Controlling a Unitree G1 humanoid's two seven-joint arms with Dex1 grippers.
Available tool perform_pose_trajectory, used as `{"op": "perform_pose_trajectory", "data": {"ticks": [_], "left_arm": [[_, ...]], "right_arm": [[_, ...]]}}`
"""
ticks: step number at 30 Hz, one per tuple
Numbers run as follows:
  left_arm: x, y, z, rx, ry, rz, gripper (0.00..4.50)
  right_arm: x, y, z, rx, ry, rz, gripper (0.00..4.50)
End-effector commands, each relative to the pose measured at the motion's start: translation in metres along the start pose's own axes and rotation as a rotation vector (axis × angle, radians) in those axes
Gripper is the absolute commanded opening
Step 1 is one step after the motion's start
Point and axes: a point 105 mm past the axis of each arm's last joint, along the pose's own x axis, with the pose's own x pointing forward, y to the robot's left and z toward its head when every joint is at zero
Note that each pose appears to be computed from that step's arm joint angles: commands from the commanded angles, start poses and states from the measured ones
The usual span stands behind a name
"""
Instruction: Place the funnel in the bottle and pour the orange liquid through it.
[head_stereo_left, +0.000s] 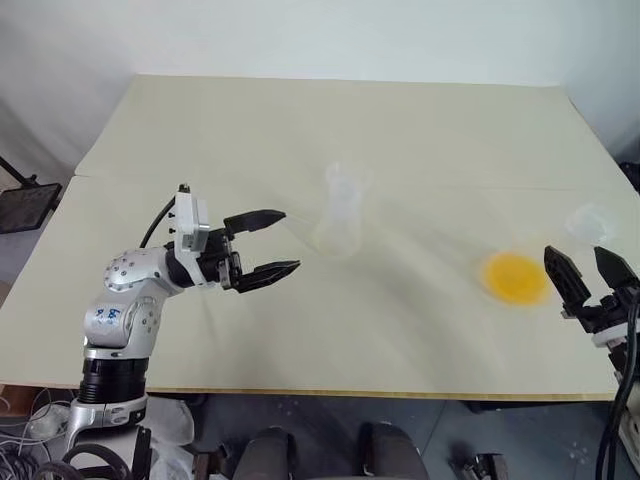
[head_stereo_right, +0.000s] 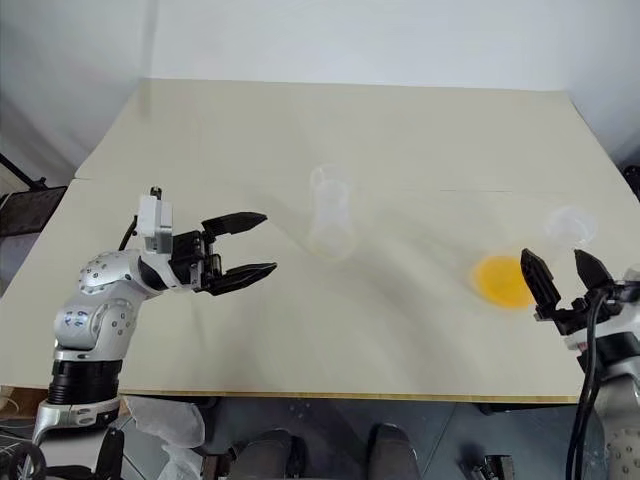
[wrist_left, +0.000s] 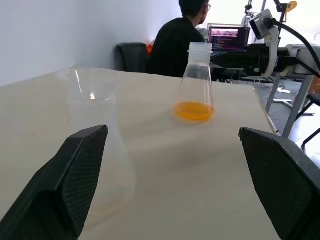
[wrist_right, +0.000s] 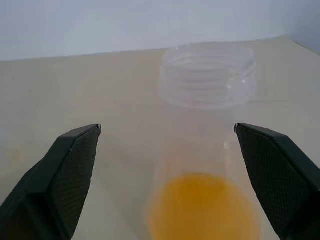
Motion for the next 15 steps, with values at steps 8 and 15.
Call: {"op": "perform_pose_trajectory", "data": {"ticks": [8,15], "left_arm": [[0.000,-0.006,0.016,0.042,-0.028,0.002,4.46],[-0.001,-0.008,0.016,0.043,-0.032,0.019,4.46]], "right_arm": [[0.030,-0.007,0.004,-0.027,-0.029,0.042,4.50],[0.042,-0.011,0.003,-0.038,-0.050,0.049,4.50]]}}
